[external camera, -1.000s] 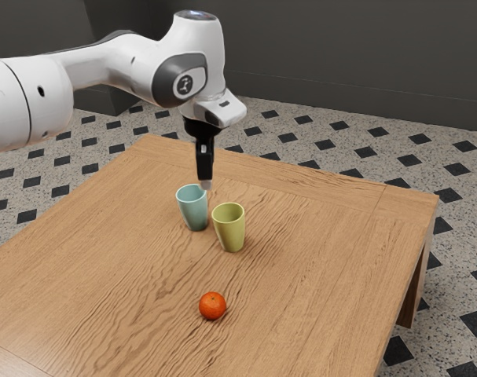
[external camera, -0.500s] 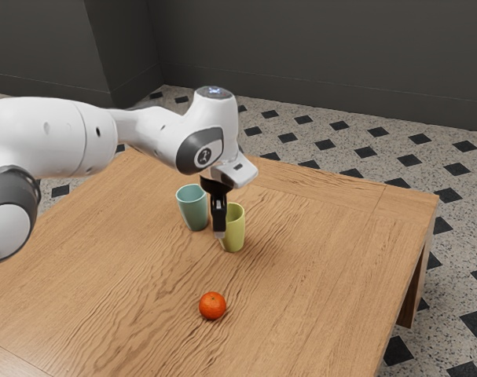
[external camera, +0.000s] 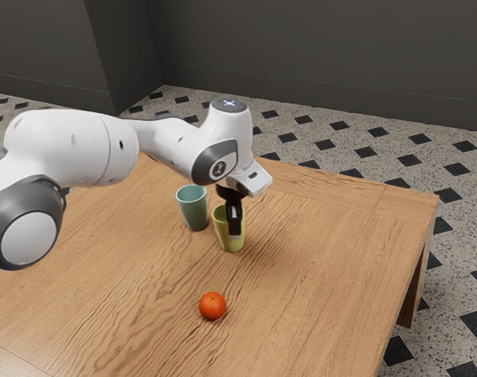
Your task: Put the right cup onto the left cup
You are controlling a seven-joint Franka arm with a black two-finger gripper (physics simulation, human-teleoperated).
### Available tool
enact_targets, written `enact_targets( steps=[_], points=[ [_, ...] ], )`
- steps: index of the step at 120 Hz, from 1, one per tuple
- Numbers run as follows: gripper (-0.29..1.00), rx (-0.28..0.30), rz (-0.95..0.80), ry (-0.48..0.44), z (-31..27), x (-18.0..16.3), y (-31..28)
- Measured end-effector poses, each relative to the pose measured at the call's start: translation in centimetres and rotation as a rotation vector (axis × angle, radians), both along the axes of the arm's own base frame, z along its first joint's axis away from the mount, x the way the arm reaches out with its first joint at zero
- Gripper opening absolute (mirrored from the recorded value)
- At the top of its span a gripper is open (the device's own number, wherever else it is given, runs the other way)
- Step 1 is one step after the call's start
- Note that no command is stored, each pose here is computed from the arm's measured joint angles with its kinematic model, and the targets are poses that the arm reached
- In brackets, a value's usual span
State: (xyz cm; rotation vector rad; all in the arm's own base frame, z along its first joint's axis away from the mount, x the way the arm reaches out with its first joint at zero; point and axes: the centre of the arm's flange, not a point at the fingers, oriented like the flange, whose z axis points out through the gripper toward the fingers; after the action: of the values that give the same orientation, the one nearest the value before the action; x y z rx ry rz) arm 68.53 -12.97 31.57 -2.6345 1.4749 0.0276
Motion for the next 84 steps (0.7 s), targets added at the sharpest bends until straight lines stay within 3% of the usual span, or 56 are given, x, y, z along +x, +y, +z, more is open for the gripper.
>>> enact_targets(
  steps=[17,32,60,84],
  points=[
    [0.2,-0.001,0.007,0.002,-0.6,0.2,0.3],
    [0.05,0.0,0.017,0.003,-0.8,0.3,0.9],
    [-0.05,-0.001,0.018,-0.002,-0.2,0.3,0.8],
    [-0.06,-0.003,0.017,-0.058,4.4,-0.1,1.0]
  ],
)
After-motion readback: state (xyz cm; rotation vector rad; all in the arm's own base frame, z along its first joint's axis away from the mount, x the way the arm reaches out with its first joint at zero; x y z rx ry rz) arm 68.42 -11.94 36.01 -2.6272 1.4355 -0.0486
